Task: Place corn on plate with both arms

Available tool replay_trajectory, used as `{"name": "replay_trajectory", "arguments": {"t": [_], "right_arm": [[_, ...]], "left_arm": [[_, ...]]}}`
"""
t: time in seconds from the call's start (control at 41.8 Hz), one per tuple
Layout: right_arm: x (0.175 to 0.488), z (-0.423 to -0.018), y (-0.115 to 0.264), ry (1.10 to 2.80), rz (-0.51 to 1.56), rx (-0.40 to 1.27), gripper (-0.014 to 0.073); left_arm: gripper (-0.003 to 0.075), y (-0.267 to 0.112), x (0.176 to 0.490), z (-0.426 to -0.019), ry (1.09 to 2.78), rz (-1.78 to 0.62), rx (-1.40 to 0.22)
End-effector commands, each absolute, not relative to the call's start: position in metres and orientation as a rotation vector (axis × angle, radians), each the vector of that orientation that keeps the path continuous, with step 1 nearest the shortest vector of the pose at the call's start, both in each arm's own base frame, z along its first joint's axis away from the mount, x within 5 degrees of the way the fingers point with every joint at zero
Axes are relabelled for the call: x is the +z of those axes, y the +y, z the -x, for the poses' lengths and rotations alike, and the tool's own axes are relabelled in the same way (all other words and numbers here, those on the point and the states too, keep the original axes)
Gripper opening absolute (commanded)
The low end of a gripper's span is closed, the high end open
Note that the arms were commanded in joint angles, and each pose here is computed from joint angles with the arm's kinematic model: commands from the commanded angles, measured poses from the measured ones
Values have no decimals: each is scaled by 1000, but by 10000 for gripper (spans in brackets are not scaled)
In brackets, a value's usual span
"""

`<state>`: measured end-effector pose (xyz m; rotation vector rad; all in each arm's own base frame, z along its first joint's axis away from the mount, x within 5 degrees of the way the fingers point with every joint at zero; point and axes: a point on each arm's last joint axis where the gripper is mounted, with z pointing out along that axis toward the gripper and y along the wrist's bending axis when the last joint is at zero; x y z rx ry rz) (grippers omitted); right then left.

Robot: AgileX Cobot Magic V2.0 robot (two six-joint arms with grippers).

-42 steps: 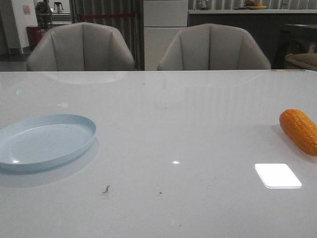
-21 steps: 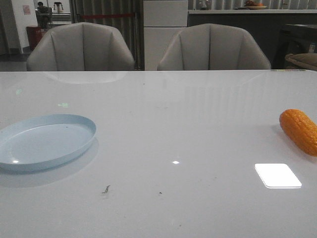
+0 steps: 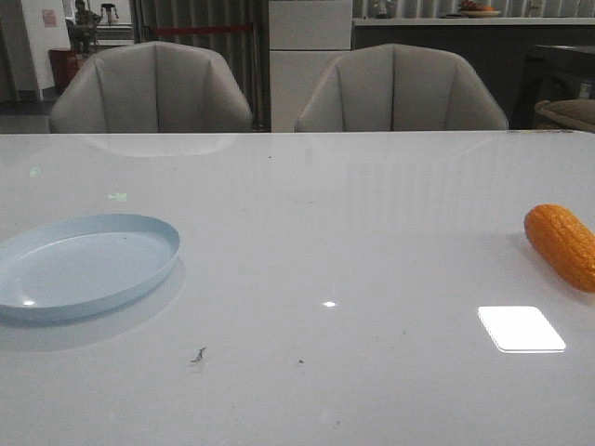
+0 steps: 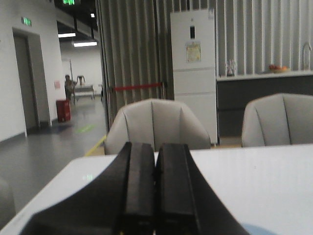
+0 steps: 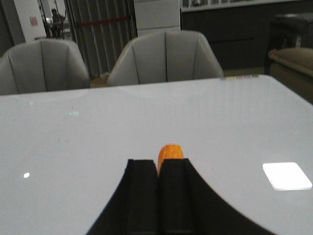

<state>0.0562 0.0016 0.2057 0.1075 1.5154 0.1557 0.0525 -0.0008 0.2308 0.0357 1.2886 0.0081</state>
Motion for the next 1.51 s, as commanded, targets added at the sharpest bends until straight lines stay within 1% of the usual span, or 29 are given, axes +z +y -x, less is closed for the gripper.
{"name": "replay_trajectory", "arguments": {"t": [0.0,0.048,0.12,0.239,0.311,0.383,0.503,0.551,0.623,0.814,0.934,1.077,1.101,1.173,1.269,1.341,1.413,1.437,1.485], "right_arm": [[254,-44,0,1256,-96,159,57],[268,-39,0,1234,-94,161,57],[299,-31,0,1182,-85,159,57],[336,-34,1,1163,-76,150,57],[355,-48,1,1198,-79,148,57],[369,-71,1,1258,-83,146,57],[380,-110,2,1355,-90,143,57],[380,-123,2,1395,-92,141,57],[371,-141,3,1464,-97,138,57],[338,-175,4,1715,-109,129,57],[324,-184,4,1821,-115,125,57],[316,-188,4,1875,-117,122,69],[316,-188,4,1880,-117,122,81],[316,-188,4,1882,-117,122,162],[315,-189,5,1888,-117,121,335],[313,-190,5,1902,-118,121,470],[311,-192,5,1914,-119,120,537],[309,-193,5,1925,-119,120,545],[307,-193,5,1943,-120,119,541]], "left_arm": [[90,1,266,-40,1078,-10,-2],[90,0,279,-36,1062,-11,-4],[90,0,299,-29,1052,-14,-7],[90,0,331,-23,1091,-22,-12],[90,-1,350,-28,1125,-36,2],[90,-1,369,-42,1159,-37,2],[90,-2,382,-72,1244,-40,2],[90,-3,380,-88,1298,-42,2],[90,-4,369,-112,1405,-46,2],[90,-6,335,-166,1660,-46,-8],[90,-6,315,-186,1780,-50,-8],[116,-7,288,-199,1980,-61,-14],[130,-8,284,-200,2018,-63,-15],[173,-8,275,-202,2093,-64,-21],[257,-8,269,-205,2131,-60,-26],[333,-8,269,-207,2118,-56,-27],[407,-8,271,-208,2091,-48,-30],[430,-8,272,-209,2075,-42,-33],[449,-8,273,-210,2063,-17,-51]]}}
